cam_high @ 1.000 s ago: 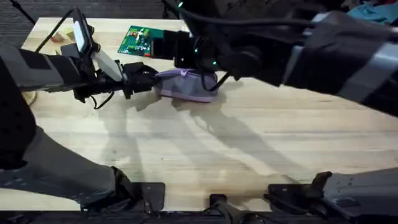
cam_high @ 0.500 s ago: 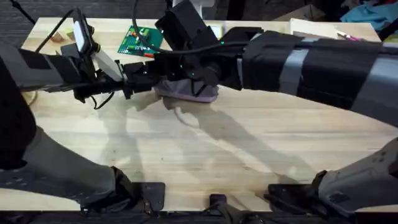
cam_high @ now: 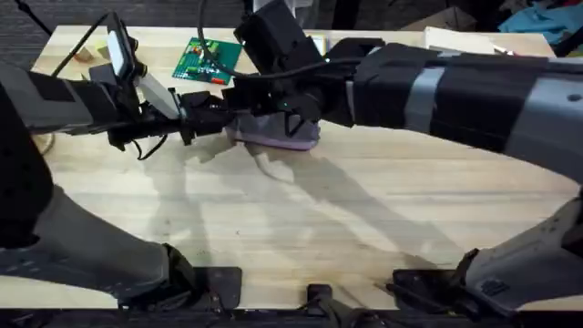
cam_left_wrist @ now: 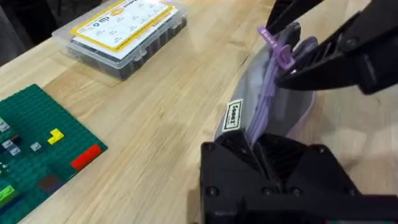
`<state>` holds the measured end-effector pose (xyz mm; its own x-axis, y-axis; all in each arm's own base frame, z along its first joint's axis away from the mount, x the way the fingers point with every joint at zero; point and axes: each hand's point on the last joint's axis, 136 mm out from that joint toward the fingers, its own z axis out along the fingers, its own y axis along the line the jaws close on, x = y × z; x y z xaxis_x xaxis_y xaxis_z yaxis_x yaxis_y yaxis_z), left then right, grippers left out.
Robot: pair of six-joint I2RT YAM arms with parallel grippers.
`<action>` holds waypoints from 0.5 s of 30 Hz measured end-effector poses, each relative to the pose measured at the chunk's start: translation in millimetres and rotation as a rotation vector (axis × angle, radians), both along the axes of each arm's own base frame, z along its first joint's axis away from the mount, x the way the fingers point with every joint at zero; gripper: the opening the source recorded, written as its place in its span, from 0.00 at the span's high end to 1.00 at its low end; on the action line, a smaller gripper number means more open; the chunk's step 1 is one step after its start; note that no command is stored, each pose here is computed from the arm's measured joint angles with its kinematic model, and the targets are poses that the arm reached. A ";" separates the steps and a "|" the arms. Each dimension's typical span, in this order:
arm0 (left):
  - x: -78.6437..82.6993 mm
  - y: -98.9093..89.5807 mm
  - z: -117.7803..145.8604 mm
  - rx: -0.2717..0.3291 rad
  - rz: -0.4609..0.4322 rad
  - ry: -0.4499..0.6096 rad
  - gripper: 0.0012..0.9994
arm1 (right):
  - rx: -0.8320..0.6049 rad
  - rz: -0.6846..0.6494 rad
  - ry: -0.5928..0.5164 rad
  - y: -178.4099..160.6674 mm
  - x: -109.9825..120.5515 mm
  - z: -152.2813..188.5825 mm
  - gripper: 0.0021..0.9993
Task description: Unzip the bag, pick up the pens from the table one at a time and place them inside, then zip the bag closed.
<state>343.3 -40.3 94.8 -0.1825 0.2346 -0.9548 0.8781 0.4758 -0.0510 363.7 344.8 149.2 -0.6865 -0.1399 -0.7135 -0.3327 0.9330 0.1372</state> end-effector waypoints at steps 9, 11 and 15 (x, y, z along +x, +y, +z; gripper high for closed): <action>-0.3 0.1 -0.4 0.000 0.001 0.004 0.96 | -0.028 -0.001 0.010 -0.9 1.4 -11.8 0.38; -0.3 0.1 -0.8 0.002 0.001 0.005 0.96 | -0.030 -0.002 0.009 -1.4 1.6 -11.8 0.44; -0.4 0.1 -0.9 0.002 0.001 0.006 0.96 | -0.030 -0.003 0.009 -1.5 1.7 -11.8 0.55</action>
<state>342.9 -40.2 93.8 -0.1885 0.2360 -0.9533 0.8772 0.4770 -0.0554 365.4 343.4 137.4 -0.6933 -0.1593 -0.7028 -0.3288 0.9377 0.1119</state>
